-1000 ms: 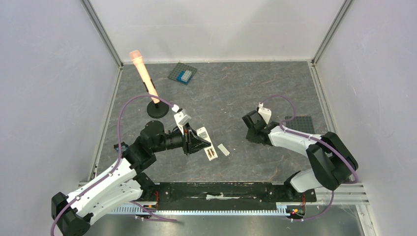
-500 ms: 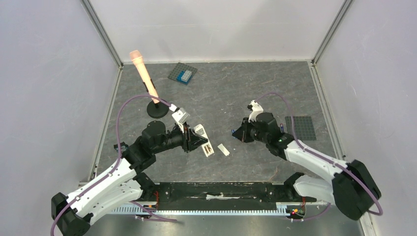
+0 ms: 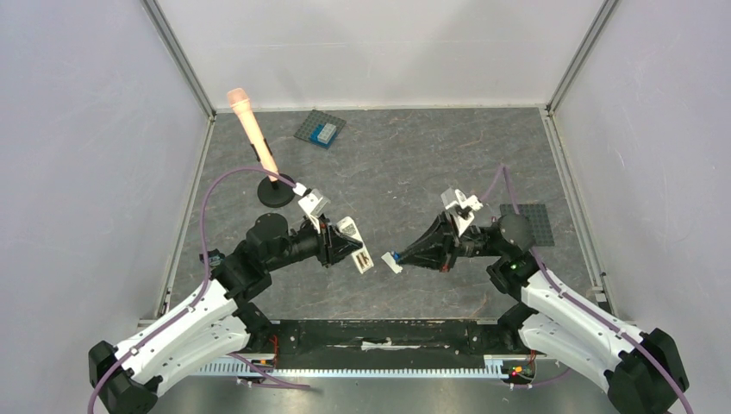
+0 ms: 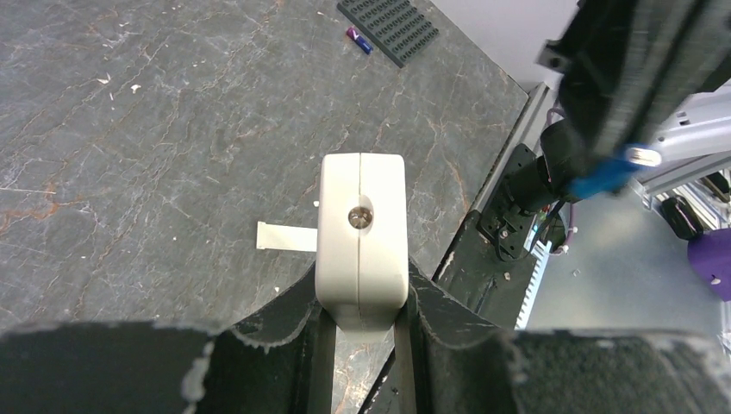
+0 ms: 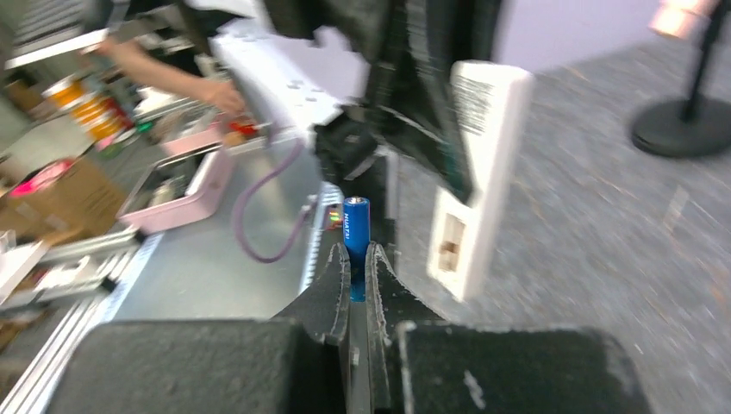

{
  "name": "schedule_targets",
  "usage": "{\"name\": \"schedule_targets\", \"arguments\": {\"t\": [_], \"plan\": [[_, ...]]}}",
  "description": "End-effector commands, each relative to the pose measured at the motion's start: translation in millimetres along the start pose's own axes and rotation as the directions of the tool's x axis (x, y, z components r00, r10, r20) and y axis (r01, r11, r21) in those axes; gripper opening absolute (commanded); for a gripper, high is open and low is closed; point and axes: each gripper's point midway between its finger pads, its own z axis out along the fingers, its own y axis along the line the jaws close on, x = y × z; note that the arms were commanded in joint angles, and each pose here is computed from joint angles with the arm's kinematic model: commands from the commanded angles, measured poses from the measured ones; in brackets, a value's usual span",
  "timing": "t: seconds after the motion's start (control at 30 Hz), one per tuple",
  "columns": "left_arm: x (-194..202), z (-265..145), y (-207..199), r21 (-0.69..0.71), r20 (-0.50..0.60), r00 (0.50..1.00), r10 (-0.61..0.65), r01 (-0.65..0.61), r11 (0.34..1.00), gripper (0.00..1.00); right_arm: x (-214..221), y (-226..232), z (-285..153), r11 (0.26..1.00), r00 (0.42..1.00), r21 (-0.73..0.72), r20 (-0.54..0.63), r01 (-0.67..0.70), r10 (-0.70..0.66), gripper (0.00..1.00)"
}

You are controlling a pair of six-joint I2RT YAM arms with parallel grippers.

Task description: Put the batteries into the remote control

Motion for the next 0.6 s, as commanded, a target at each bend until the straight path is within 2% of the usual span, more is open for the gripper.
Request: {"name": "schedule_targets", "arguments": {"t": [0.0,0.13,0.27,0.37,0.5,0.57], "plan": [[-10.5,3.0,-7.4,0.040,0.031,0.999,0.028,-0.030,0.999,0.02,-15.1,73.2,-16.2,0.927,0.986,-0.338,0.033,0.163,-0.161,0.00],[-11.1,7.0,-8.9,0.052,0.025,0.999,0.022,-0.023,0.998,0.02,-24.8,96.0,-24.9,0.896,0.980,-0.399,0.096,0.197,-0.173,0.00],[-15.4,10.1,-11.2,0.055,0.025,1.000,-0.014,0.013,0.998,0.02,-37.7,91.0,-18.9,0.919,0.989,-0.373,0.114,0.128,-0.092,0.00],[-29.2,13.9,-22.6,0.099,0.059,0.994,-0.094,0.088,0.991,0.02,-51.5,60.1,-2.4,0.972,0.993,-0.235,0.120,0.011,0.017,0.00],[-50.5,17.7,-35.5,0.163,0.123,0.968,-0.219,0.198,0.966,0.02,-59.6,19.0,15.2,0.995,0.990,0.060,0.108,0.080,-0.086,0.00],[-58.2,18.8,-35.2,0.166,0.153,0.949,-0.276,0.251,0.954,0.02,-64.9,16.6,19.5,0.987,0.988,0.128,0.106,0.101,-0.115,0.00]]}}
